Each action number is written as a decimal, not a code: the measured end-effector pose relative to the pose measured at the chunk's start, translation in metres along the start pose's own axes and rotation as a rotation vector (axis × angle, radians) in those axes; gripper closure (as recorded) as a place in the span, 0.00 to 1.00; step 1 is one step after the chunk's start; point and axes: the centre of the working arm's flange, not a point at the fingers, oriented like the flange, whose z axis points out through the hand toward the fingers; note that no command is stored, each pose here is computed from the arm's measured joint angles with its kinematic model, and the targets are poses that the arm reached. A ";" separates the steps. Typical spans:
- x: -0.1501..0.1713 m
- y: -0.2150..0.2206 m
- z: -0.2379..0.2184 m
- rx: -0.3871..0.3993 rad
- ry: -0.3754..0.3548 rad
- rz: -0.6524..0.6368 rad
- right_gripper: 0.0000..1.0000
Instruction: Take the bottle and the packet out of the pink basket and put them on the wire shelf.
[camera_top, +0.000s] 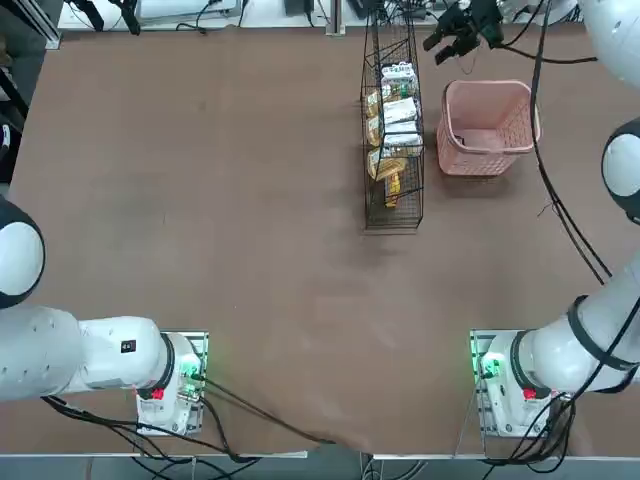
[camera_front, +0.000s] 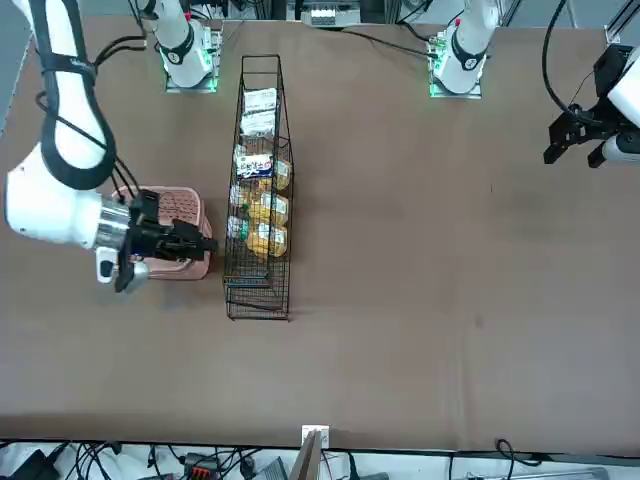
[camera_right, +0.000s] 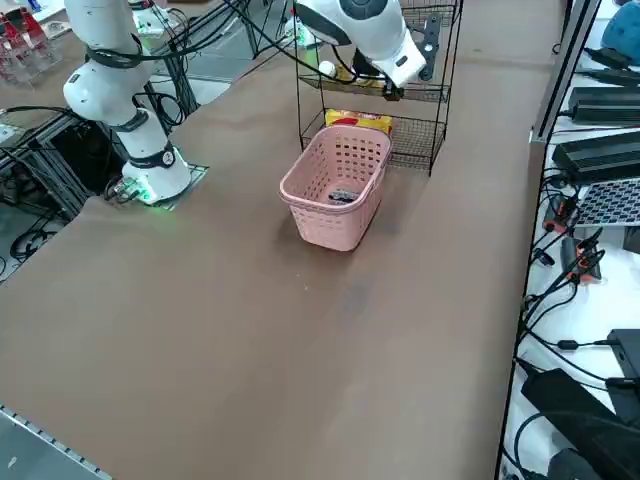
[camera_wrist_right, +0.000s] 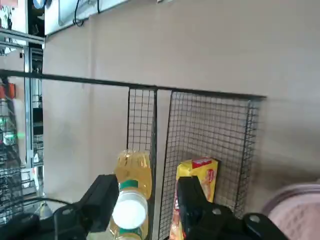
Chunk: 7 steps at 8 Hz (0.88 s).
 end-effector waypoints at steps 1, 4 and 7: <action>0.000 0.001 -0.015 -0.024 0.012 -0.012 0.26; -0.003 0.020 -0.047 -0.161 0.006 -0.127 0.22; -0.009 0.060 -0.072 -0.297 -0.042 -0.207 0.11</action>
